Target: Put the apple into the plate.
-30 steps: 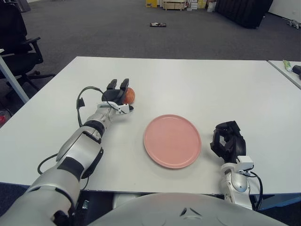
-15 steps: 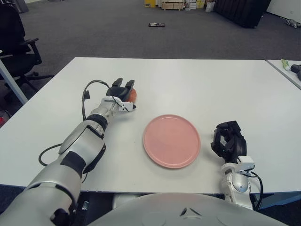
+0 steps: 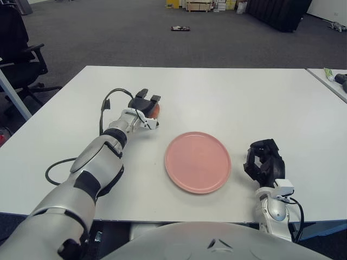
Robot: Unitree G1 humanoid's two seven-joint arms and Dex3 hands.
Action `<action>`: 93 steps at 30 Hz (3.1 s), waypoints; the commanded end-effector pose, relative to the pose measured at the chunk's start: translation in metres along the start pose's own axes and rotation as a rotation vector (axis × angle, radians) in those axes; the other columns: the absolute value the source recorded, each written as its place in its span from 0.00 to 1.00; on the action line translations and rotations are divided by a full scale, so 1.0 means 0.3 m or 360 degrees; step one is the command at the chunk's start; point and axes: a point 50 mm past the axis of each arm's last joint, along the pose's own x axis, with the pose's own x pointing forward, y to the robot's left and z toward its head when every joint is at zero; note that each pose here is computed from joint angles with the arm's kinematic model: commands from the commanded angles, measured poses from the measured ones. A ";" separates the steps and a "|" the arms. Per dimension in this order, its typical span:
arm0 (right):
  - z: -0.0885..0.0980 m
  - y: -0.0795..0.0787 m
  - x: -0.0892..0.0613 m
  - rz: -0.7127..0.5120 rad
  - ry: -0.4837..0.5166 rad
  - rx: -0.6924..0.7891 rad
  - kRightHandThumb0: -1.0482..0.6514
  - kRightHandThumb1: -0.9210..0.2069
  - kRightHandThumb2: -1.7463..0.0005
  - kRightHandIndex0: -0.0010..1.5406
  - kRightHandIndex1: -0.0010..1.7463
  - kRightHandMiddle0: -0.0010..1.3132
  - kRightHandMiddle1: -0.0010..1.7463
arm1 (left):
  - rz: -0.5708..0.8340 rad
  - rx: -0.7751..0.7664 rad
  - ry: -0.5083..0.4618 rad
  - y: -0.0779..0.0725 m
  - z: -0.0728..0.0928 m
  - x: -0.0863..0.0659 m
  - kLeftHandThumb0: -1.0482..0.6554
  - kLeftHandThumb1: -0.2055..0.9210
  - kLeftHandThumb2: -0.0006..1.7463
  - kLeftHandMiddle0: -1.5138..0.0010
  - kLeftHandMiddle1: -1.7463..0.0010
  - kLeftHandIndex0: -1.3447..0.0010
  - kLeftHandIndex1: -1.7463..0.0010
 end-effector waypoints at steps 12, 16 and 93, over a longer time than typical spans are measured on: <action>0.017 0.002 0.005 -0.0007 -0.0052 0.0017 0.39 0.25 0.48 0.50 1.00 0.28 1.00 | -0.0086 -0.0008 -0.0059 -0.090 0.037 -0.025 0.11 0.98 0.21 1.00 1.00 1.00 0.74; 0.019 0.001 0.004 -0.0002 -0.0055 0.0023 0.39 0.25 0.48 0.50 1.00 0.28 1.00 | -0.0071 -0.0043 -0.0069 -0.099 0.044 -0.028 0.13 0.96 0.22 1.00 1.00 1.00 0.70; 0.017 -0.016 0.008 -0.0053 -0.0049 0.0042 0.38 0.26 0.46 0.50 1.00 0.29 1.00 | -0.0124 -0.0689 0.0110 -0.141 0.008 -0.055 0.61 0.25 0.89 0.45 0.07 0.58 0.00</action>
